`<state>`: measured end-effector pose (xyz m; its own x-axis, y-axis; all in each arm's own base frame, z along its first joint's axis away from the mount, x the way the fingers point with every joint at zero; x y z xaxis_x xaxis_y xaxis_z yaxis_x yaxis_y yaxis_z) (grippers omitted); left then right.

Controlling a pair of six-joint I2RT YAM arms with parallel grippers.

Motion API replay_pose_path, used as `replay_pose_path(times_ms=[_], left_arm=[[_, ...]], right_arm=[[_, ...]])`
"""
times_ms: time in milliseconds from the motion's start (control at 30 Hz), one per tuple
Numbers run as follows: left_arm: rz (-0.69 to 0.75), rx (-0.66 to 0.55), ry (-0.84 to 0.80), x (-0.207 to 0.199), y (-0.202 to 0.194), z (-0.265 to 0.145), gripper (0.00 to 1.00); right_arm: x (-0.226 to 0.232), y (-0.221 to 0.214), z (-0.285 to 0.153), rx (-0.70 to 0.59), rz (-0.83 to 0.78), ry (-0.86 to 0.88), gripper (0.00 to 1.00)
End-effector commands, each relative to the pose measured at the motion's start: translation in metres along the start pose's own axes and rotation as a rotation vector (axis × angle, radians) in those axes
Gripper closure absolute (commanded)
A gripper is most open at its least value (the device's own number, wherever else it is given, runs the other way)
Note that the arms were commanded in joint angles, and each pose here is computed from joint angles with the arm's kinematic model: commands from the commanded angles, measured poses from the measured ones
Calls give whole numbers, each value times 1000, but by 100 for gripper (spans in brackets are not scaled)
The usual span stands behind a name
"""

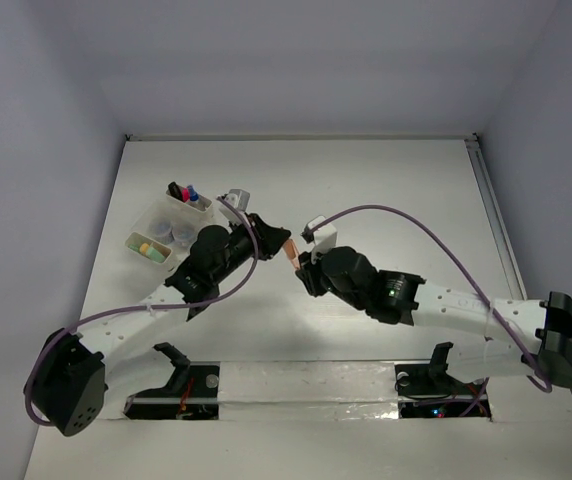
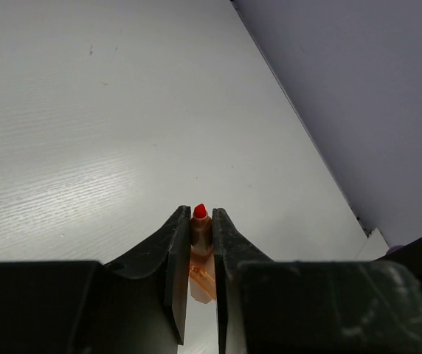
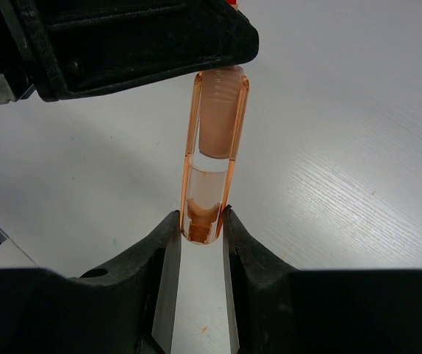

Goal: Sort the stationery into containers
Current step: Pick up the pen from the center of the board, then close the pen cap on the pen.

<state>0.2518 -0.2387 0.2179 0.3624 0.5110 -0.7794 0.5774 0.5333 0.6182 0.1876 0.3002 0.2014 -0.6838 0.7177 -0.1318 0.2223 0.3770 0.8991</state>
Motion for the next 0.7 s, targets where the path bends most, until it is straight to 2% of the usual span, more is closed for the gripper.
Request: replay_pose_path(times_ms=[0,200,233,267,400,533,667], left_arm=[[67,-109,-28,-22,29,4,100],[220,-171,21,-29,34,1,100],[250,-166,17,-31,33,-1,97],[263,-167,17,-31,33,-1,85],[265,-202,16,-32,39,-10,60],[247,-243,-42,-43,43,-29,47],[220,-253,-67,-39,37,-46,46]], right_arm=[[6,-1,-11,15,16,67,94],[4,-4,-30,102,33,116,95],[3,-2,-32,112,41,126,95],[4,7,-36,108,45,140,95],[-5,11,-43,180,55,176,97],[-12,22,-44,196,84,228,97],[-19,38,-45,170,121,248,99]])
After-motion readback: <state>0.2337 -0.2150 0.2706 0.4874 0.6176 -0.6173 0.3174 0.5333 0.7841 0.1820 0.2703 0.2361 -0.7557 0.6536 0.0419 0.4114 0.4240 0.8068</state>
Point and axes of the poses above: each gripper's point midway between its finger pads, its own z axis out along the fingers, its own x axis along the line the jaws close on, y = z × x, the point moved 3 cm from there along -z, back along the fingers, and after that the axes turned 14 degrees about -z, right-handed, at the moved point
